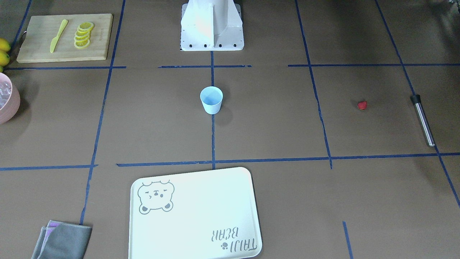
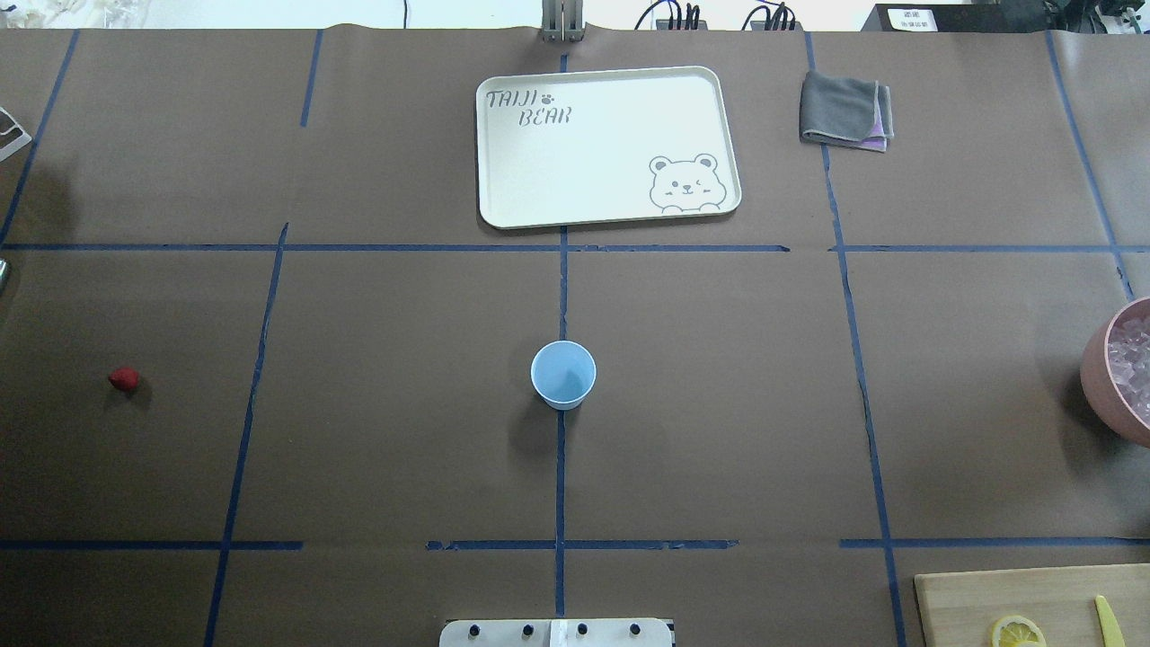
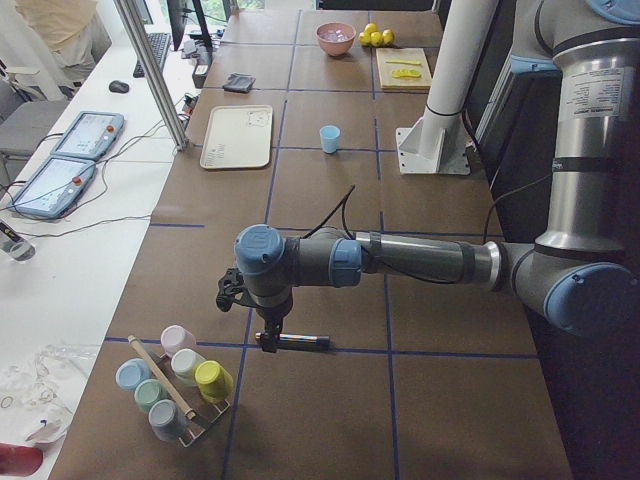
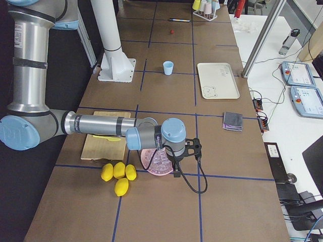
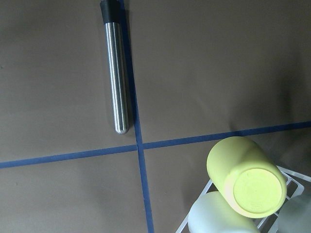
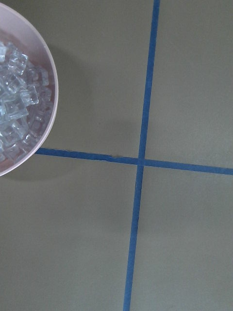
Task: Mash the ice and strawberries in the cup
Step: 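Lower the right gripper into the pink bowl and grasp an ice cube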
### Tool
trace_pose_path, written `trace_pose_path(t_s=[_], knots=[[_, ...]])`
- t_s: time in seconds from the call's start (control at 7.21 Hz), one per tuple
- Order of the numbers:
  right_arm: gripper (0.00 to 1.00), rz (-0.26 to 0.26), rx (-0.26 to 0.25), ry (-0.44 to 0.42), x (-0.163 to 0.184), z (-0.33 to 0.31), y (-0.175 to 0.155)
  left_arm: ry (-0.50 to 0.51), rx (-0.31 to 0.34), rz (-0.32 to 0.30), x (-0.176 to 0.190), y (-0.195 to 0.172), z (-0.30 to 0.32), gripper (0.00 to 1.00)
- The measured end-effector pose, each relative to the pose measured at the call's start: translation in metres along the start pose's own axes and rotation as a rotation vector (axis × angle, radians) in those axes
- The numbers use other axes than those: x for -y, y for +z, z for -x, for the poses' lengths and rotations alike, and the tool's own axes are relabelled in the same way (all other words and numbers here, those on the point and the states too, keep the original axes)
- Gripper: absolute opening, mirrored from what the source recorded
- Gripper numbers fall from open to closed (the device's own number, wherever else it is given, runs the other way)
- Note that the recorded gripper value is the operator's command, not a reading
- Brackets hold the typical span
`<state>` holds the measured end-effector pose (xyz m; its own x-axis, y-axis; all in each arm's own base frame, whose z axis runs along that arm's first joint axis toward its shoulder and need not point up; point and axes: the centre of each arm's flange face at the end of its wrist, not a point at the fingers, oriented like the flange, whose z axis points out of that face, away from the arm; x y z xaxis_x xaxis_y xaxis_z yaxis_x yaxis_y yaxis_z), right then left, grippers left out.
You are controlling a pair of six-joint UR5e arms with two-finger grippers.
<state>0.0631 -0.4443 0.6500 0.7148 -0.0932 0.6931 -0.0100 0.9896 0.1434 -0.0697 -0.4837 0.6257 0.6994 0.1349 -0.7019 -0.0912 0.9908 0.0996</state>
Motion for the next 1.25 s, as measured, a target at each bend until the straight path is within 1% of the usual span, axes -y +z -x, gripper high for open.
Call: trace_pose_path(t_s=[0.14, 0.42, 0.55, 0.69, 0.83, 0.97, 1.25], knots=[[0.99, -0.003, 0.002, -0.013, 0.0, 0.004, 0.001, -0.002, 0.0, 0.001, -0.001, 0.001, 0.0, 1.0], [0.99, -0.009, 0.011, -0.087, 0.001, 0.024, 0.014, -0.004, 0.0, 0.002, -0.001, 0.001, 0.001, 1.0], [0.99, -0.01, 0.016, -0.137, -0.005, 0.034, 0.026, -0.006, 0.0, 0.003, -0.002, 0.002, 0.001, 1.0], [0.98, -0.009, 0.021, -0.165, -0.014, 0.041, 0.037, -0.009, -0.001, 0.004, -0.002, 0.002, 0.002, 1.0], [0.97, -0.005, 0.02, -0.17, -0.023, 0.046, 0.046, -0.01, -0.002, 0.006, -0.002, 0.003, 0.003, 1.0], [0.92, 0.002, 0.012, -0.173, -0.03, 0.05, 0.056, -0.011, -0.002, 0.007, -0.002, 0.004, 0.003, 1.0], [0.88, 0.028, -0.001, -0.179, -0.042, 0.053, 0.069, -0.011, -0.003, 0.008, -0.002, 0.005, 0.004, 1.0]])
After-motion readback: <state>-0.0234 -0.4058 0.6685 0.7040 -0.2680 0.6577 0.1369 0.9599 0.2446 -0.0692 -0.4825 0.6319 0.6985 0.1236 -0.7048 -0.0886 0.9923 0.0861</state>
